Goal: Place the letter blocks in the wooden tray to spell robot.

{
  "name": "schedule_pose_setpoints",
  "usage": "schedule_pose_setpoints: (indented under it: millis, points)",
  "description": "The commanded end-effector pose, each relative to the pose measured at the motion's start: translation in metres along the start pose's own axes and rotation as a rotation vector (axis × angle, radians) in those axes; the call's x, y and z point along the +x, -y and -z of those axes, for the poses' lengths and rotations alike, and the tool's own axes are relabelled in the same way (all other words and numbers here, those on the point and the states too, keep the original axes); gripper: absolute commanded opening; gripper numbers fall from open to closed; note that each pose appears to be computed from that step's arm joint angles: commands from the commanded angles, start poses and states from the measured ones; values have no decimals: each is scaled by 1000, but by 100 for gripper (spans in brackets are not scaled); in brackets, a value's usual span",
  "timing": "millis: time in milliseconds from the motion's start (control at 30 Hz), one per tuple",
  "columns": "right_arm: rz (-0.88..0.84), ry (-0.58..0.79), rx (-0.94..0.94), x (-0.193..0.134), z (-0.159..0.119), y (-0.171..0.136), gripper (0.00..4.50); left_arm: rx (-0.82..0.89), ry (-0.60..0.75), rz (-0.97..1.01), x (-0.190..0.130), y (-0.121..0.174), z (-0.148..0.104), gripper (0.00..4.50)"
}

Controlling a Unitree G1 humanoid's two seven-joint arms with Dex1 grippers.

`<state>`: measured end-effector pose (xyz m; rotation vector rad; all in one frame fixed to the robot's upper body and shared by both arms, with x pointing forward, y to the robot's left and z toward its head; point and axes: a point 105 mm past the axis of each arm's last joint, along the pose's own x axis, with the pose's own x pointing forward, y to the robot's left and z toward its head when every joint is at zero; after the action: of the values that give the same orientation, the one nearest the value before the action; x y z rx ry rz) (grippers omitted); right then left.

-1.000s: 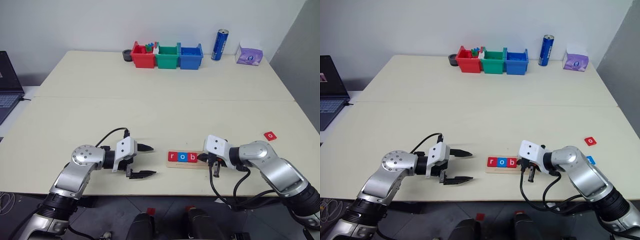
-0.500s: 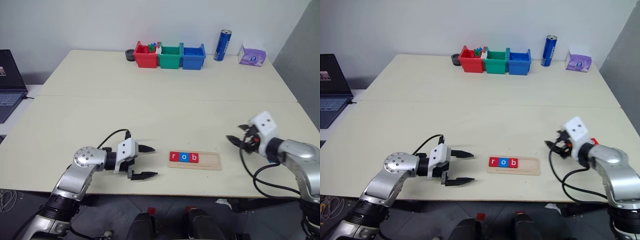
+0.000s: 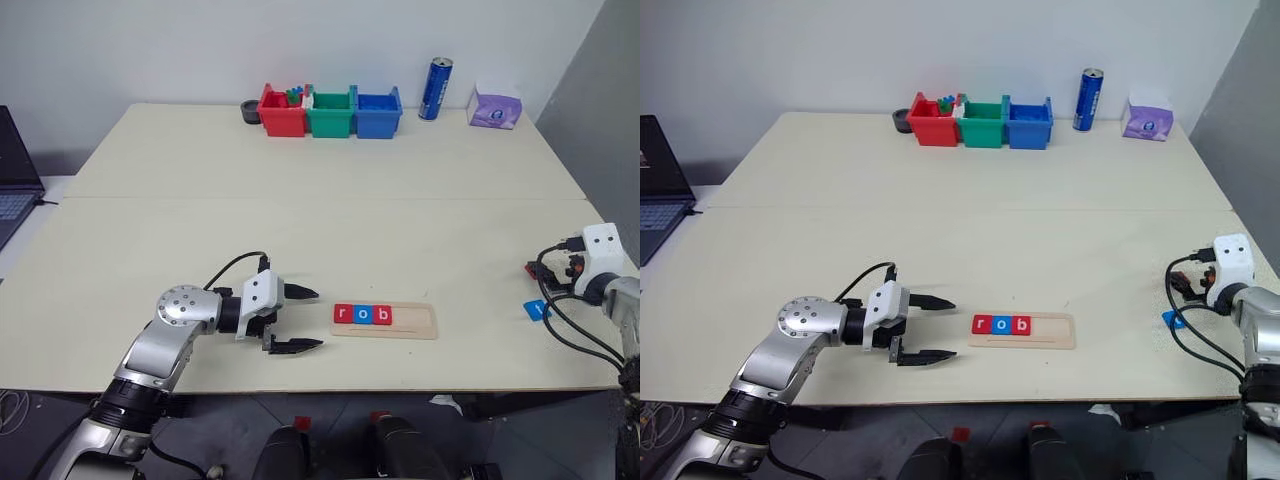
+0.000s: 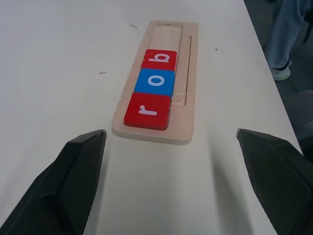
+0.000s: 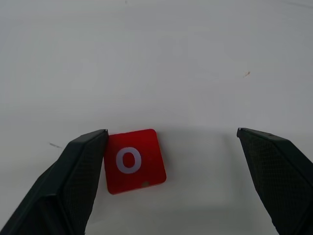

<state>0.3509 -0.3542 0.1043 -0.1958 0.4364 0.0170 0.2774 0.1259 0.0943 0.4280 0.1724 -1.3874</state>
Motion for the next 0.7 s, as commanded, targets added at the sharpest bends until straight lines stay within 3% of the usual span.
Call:
schedule_pose_setpoints:
  millis: [33, 300, 400, 633, 700]
  points:
    - [-32, -21, 7, 1, -2, 5, 448, 20, 10, 2, -1, -1, -6, 450]
    - [-74, -103, 65, 4, 13, -2, 448, 14, 3, -14, -4, 1, -4, 450]
    - [-61, -126, 77, 2, 18, 0, 386, 14, 1, -18, -5, 1, -4, 450]
    - [-82, -140, 110, -5, 25, -10, 140, 17, 0, -18, -4, 0, -7, 450]
    - [-91, -125, 97, -7, 22, -16, 139, 18, 0, -17, -4, -1, -7, 450]
